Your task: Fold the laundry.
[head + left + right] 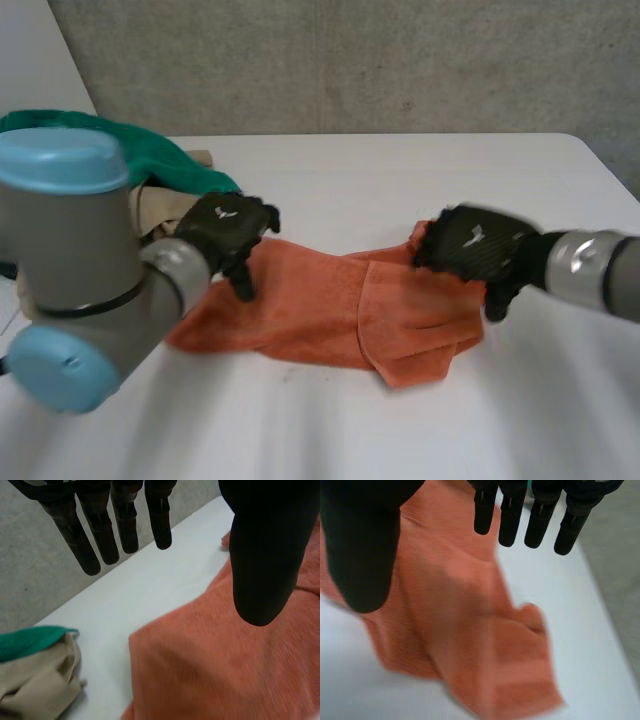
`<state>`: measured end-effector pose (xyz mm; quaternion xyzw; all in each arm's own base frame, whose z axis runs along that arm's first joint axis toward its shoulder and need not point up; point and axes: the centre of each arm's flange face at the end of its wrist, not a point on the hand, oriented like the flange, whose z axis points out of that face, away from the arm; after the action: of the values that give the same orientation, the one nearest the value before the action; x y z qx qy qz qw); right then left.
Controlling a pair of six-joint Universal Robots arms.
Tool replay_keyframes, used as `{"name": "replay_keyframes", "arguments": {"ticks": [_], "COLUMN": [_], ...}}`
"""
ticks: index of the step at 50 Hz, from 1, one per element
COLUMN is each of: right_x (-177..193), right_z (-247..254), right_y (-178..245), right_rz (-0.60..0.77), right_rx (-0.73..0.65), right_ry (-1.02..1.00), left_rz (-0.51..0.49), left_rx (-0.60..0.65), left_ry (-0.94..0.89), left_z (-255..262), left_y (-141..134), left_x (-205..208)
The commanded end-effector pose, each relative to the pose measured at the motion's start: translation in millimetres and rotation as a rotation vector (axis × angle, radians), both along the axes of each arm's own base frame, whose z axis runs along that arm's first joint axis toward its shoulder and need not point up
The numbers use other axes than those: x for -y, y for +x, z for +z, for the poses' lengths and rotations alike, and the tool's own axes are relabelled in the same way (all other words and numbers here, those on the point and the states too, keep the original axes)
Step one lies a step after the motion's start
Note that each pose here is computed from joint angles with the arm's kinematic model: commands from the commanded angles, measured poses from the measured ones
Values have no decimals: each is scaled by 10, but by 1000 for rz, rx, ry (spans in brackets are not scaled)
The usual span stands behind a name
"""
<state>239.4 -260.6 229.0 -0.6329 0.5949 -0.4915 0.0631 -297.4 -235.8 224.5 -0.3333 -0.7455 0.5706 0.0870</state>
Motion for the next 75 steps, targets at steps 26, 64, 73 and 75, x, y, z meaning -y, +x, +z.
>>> {"name": "replay_keyframes", "arguments": {"ticks": [26, 64, 73, 75], "right_x": [-192, 928, 1092, 1009], "right_z": [161, 1119, 563, 369], "right_y": [701, 49, -13, -11], "right_rz": [64, -359, -502, -495], "right_rx": [209, 640, 706, 668], "right_ry": [-42, -357, -333, -286], "left_rz": [-30, 148, 129, 98], "left_rx": [-80, -277, -216, -138], "left_ry": [-36, -573, -553, -469], "left_z": [-86, 1203, 741, 396], "left_y": [238, -175, -102, -112], "left_x": [-6, 575, 275, 121]}}
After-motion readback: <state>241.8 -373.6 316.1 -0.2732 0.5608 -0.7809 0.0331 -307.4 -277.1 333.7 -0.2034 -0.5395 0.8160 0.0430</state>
